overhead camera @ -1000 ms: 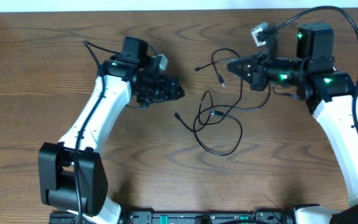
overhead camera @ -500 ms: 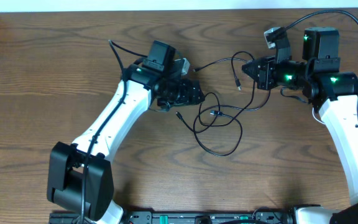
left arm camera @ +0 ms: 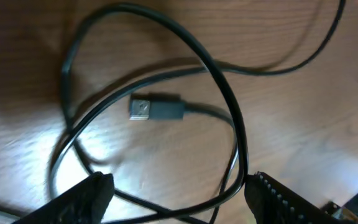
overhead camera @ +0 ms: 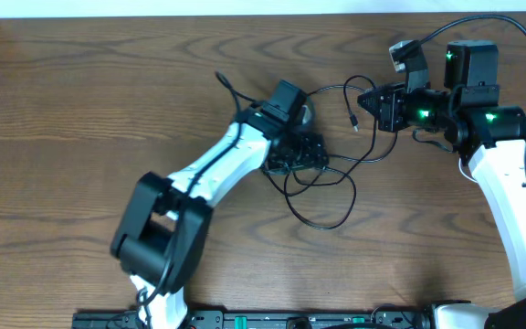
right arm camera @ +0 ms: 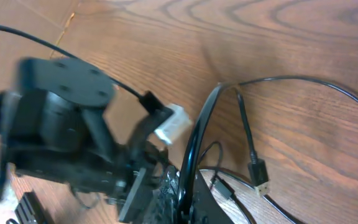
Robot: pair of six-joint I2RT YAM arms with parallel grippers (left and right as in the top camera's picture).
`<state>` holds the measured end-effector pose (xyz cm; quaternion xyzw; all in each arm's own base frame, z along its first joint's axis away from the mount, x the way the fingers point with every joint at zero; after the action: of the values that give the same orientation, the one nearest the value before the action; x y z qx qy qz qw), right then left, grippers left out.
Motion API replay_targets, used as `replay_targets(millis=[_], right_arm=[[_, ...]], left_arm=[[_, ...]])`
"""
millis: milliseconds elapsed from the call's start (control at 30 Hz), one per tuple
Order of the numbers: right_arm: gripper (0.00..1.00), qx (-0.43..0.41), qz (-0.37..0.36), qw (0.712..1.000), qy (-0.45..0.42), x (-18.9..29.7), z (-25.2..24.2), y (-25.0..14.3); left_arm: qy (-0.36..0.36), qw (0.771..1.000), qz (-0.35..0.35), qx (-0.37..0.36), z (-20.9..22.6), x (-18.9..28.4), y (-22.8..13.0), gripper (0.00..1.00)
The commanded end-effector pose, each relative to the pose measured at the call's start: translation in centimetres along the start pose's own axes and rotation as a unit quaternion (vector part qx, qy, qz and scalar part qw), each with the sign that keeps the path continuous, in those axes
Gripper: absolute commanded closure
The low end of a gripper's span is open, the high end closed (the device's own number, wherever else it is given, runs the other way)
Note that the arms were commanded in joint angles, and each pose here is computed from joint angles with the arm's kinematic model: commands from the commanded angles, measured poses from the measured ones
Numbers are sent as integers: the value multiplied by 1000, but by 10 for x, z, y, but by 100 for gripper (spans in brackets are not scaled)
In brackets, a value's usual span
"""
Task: Untangle cables
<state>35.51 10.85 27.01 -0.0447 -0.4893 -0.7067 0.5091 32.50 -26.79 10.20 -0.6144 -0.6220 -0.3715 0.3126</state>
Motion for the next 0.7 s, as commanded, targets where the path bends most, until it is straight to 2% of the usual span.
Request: replay_targets(millis=[0,233,500,600,667], right_arm=[[99,-4,-3,1000,1,1,0,2],[99,-3,-2,1000,2,1,1,2],[99,-4,-1,1000,1,1,1,1],[99,-8,4,1000,1,1,0,-1],[99,-11,7,1000,-2,1,0,-2]], left_arm=[[0,1000,-4,1,-4,-10,-1,28],[16,999,-25,-12,-7,-13,2,36],[36,998,-41,-18,-2,-13,6,67],[38,997,-41,-46,-1,-12,7,90],[37,997,-42,-51,1,-11,9,92]])
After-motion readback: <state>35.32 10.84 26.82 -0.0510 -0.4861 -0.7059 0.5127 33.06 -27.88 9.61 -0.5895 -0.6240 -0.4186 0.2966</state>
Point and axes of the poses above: each gripper's point midway between its finger pads, its own x axis back along the fingers, its own z axis along the line the jaws close on, y = z × x, the point moved 5 cm from there along x, back along the fingers, and after that the axes turned 1 degree about -x, right-handed, at the moved point
